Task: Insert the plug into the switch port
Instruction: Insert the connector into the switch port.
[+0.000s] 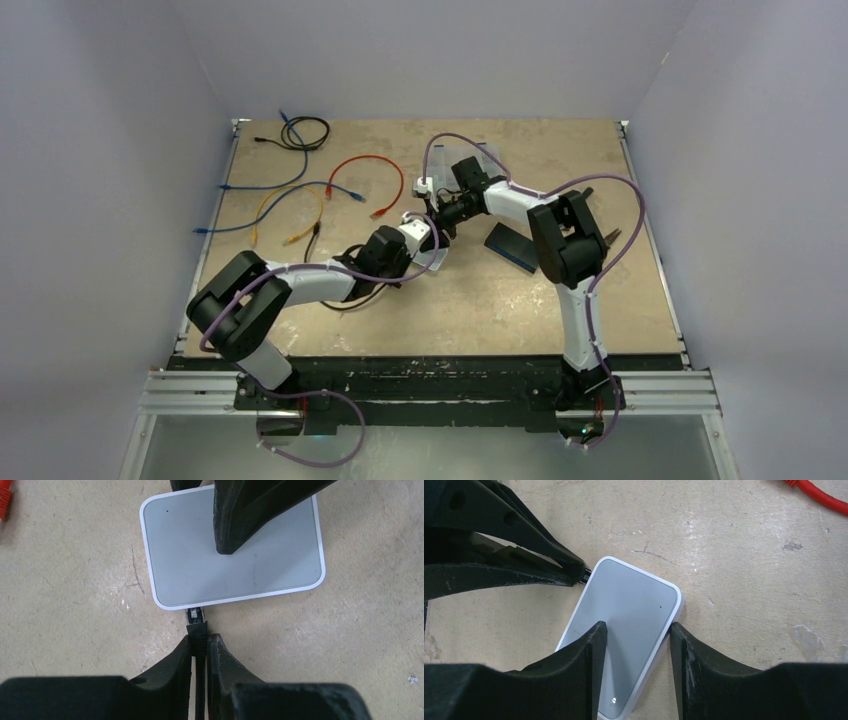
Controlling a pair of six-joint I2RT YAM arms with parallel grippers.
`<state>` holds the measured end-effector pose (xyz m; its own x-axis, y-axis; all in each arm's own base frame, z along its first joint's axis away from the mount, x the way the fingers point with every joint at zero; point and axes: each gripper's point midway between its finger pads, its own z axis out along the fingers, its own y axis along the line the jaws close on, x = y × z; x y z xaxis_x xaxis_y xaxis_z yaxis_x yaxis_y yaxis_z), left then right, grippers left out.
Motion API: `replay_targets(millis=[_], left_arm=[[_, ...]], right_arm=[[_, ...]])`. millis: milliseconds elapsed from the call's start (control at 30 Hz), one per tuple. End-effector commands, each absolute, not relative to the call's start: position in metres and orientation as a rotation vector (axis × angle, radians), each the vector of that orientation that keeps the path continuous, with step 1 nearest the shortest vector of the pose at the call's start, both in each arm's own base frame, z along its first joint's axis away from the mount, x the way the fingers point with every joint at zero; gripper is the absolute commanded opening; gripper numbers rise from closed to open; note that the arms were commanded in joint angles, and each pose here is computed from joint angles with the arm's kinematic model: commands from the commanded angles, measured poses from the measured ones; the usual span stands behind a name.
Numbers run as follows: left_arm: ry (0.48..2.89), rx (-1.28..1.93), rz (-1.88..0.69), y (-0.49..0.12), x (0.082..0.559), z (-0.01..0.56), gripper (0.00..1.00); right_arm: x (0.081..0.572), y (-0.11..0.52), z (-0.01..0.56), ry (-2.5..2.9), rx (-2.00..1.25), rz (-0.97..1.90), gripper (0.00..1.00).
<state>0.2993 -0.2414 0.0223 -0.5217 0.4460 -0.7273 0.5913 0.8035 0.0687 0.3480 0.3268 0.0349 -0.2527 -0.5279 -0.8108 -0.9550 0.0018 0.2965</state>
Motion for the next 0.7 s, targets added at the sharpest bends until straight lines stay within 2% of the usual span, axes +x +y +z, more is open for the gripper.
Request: replay_targets(millis=[0,100,233,433,567,667], left_arm=[[1.787,0.431,-0.394,-0.276,0.367,0.126,0.0],[1.783,0.371,-0.437,-0.261,0.374,0.13,0.0],[1.826,0.451,-0.469,-0.27,0.369,0.112,0.0],[1.895,0.52,-0.492,-0.27,0.353,0.084,0.01],[1.942,0.587,-0.478,-0.269,0.348,0.069,0.03],[1.961,0.613,-0.474,-0.27,0.347,0.059,0.03]], right_arm=[[0.233,0.351,0.018,1.896,-1.601,1.637,0.49],[0.233,0.352,0.018,1.896,-1.599,1.643,0.49],[0.242,0.348,0.021,1.916,-1.545,1.629,0.49],[0.285,0.328,0.031,2.008,-1.326,1.477,0.51],[0.321,0.31,0.044,2.071,-1.152,1.32,0.54],[0.346,0.294,0.06,2.081,-1.017,1.213,0.63]])
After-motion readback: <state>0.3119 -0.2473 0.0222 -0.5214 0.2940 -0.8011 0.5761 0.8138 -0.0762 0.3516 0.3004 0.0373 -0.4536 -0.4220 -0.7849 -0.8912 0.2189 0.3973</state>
